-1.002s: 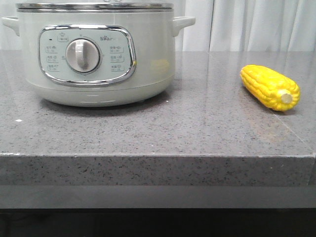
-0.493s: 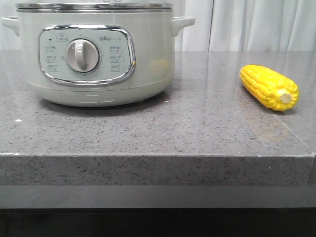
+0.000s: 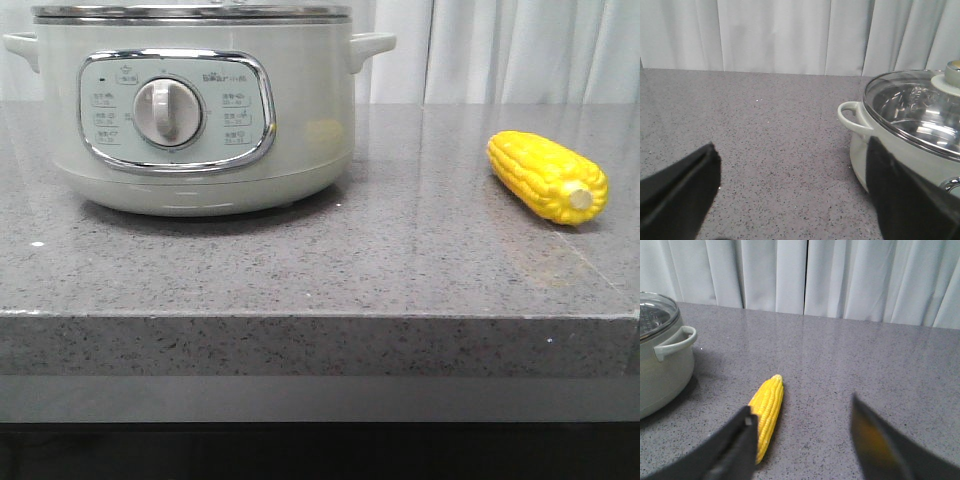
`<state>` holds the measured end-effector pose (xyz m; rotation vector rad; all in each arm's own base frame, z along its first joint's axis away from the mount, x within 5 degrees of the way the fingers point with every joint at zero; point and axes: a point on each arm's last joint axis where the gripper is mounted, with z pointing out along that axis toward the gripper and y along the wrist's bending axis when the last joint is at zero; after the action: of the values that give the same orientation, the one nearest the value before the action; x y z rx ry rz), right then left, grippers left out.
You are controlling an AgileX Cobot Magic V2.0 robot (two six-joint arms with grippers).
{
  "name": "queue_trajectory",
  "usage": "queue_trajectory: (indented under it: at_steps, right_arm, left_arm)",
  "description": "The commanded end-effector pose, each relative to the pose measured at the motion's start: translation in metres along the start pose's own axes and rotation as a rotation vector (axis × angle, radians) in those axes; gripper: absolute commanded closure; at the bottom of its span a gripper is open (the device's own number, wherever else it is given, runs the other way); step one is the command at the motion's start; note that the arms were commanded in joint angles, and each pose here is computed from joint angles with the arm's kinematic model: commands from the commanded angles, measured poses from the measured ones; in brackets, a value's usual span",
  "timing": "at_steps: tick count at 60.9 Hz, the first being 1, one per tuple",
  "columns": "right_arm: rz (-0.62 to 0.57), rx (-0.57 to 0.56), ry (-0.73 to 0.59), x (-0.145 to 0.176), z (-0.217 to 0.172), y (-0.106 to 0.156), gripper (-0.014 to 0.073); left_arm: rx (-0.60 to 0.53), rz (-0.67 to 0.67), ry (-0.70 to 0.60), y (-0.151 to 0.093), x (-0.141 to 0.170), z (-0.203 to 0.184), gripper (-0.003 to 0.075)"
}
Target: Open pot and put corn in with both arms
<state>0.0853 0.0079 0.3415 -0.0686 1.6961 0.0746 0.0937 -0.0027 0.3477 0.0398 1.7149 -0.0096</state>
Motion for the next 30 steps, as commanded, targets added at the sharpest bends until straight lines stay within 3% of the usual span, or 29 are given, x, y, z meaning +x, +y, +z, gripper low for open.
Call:
queue_trajectory:
  at_steps: [1,15,30]
  right_arm:
    - [-0.004,0.011,-0.086,-0.015,-0.001,-0.001,0.0016]
    - [-0.004,0.011,-0.084,-0.014,0.000,-0.001,0.0014]
    - [-0.004,0.011,-0.085,-0.014,0.000,-0.001,0.0014]
  left_arm:
    - [-0.003,-0.023,-0.101,0.000,-0.017,-0.002,0.0060]
    - [0.026,-0.082,-0.021,-0.002,-0.022,0.009,0.0060]
    - [0.165,-0.035,0.128,-0.020,-0.063,0.060,0.0060]
